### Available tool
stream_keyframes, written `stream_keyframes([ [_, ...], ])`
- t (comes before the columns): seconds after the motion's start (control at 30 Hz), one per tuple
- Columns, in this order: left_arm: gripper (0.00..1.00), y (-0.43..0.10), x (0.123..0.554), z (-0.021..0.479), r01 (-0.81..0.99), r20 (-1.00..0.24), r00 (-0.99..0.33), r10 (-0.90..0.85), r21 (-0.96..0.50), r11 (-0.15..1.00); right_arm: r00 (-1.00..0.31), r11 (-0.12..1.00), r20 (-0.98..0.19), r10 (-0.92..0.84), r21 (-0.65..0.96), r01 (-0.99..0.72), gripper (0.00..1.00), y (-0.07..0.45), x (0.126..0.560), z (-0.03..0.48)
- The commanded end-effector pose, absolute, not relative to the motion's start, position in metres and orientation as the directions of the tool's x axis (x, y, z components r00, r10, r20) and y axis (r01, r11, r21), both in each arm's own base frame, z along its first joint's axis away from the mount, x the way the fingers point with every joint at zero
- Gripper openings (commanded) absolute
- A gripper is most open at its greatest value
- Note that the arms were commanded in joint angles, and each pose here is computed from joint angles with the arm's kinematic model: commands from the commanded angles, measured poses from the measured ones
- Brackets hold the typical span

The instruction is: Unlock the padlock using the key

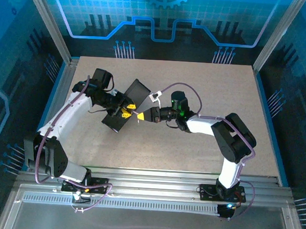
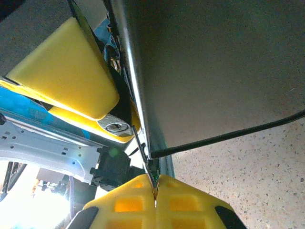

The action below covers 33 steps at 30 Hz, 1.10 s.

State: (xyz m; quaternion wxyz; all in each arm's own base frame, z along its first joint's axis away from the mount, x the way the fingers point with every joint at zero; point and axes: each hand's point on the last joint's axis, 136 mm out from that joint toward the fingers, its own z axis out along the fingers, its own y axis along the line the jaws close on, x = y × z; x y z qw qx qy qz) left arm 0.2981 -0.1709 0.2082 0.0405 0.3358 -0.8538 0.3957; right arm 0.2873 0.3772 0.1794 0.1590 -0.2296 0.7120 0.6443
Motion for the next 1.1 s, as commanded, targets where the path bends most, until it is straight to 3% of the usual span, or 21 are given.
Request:
stream_keyframes([
  [0.0, 0.0, -0.173, 0.303, 0.231, -0.523, 0.282, -0.819, -0.5, -0.725, 0.448, -0.818, 0.041, -0.566, -0.1, 0.82, -0.572, 0.0, 0.373, 0.288, 0.193],
  [1.07, 0.0, -0.172, 0.303, 0.233, -0.524, 0.282, -0.816, -0.504, -0.729, 0.44, -0.806, 0.033, -0.58, -0.119, 0.809, -0.587, 0.0, 0.38, 0.283, 0.2],
])
